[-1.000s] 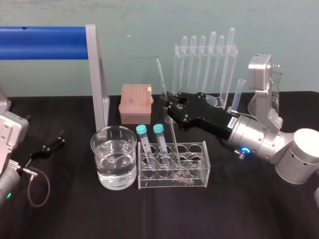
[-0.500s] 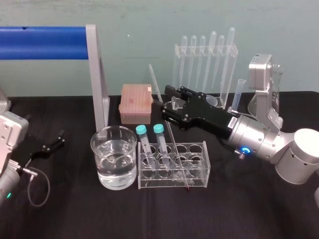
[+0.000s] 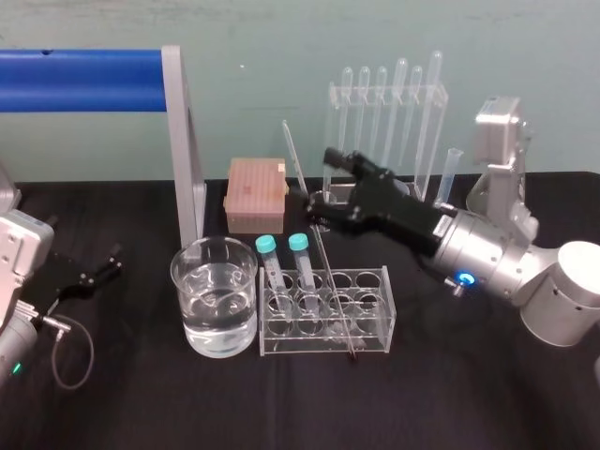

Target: Hold the thermometer with one hand and immerse one end into the beaker, then reinsert it into the test tube rack.

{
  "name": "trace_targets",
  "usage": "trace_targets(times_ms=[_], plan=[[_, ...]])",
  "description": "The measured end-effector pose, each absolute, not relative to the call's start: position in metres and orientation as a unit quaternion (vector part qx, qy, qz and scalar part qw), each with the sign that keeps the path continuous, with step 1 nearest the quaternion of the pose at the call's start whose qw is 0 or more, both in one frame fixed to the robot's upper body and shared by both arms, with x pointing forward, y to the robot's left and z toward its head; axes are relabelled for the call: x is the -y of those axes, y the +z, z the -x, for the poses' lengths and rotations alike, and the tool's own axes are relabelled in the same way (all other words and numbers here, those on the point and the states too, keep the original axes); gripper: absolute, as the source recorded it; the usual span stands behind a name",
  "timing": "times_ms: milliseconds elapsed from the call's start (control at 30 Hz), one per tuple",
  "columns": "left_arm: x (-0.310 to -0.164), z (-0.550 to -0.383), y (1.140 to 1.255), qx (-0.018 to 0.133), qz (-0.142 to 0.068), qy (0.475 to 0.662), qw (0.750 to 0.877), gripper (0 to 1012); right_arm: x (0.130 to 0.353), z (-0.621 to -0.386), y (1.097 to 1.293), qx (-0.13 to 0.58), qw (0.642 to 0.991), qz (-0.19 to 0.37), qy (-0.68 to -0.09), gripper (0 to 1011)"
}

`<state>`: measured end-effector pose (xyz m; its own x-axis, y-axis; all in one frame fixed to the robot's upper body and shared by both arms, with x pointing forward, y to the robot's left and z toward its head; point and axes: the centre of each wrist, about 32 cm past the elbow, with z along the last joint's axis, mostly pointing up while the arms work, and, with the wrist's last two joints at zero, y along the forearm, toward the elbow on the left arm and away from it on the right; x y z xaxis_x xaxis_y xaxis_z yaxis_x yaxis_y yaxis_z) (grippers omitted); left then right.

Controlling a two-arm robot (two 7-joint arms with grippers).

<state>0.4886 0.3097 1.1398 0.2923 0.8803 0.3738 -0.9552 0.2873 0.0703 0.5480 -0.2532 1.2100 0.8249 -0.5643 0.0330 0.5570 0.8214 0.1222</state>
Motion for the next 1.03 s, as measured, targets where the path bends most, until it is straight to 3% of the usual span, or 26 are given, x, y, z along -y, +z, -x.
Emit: trace_targets(times_ms=[67,267,367,467,567,733,1033], plan=[[-0.310,-0.489,1.140,0.132,-0.141,0.580,0.791,1008,0.255,-0.547,1.212,0.032,0.949,-0.061,-0.306,1003],[-0.310,-0.489,1.140,0.132,-0.142,0.580,0.791,1008,0.273,-0.538,1.214,0.039,0.904,-0.071,-0.421,1003],[-0.310,-0.489,1.140,0.132,-0.142,0.580,0.791,1008,0.288,-0.528,1.197,0.031,0.850,-0.023,-0.525,1003],[-0.310,-0.489,1.140,0.132,-0.141,0.580,0.791,1008,0.295,-0.523,1.184,0.019,0.822,0.013,-0.569,1003],[-0.310,-0.489,1.140,0.132,-0.142,0.580,0.791,1008,0.303,-0.515,1.157,-0.008,0.780,0.073,-0.622,1003],[-0.310,-0.489,1.140,0.132,-0.141,0.580,0.791,1008,0.305,-0.510,1.138,-0.030,0.755,0.107,-0.646,1003],[-0.310,-0.489,1.140,0.132,-0.141,0.580,0.791,1008,0.305,-0.512,1.143,-0.024,0.760,0.099,-0.642,1003]])
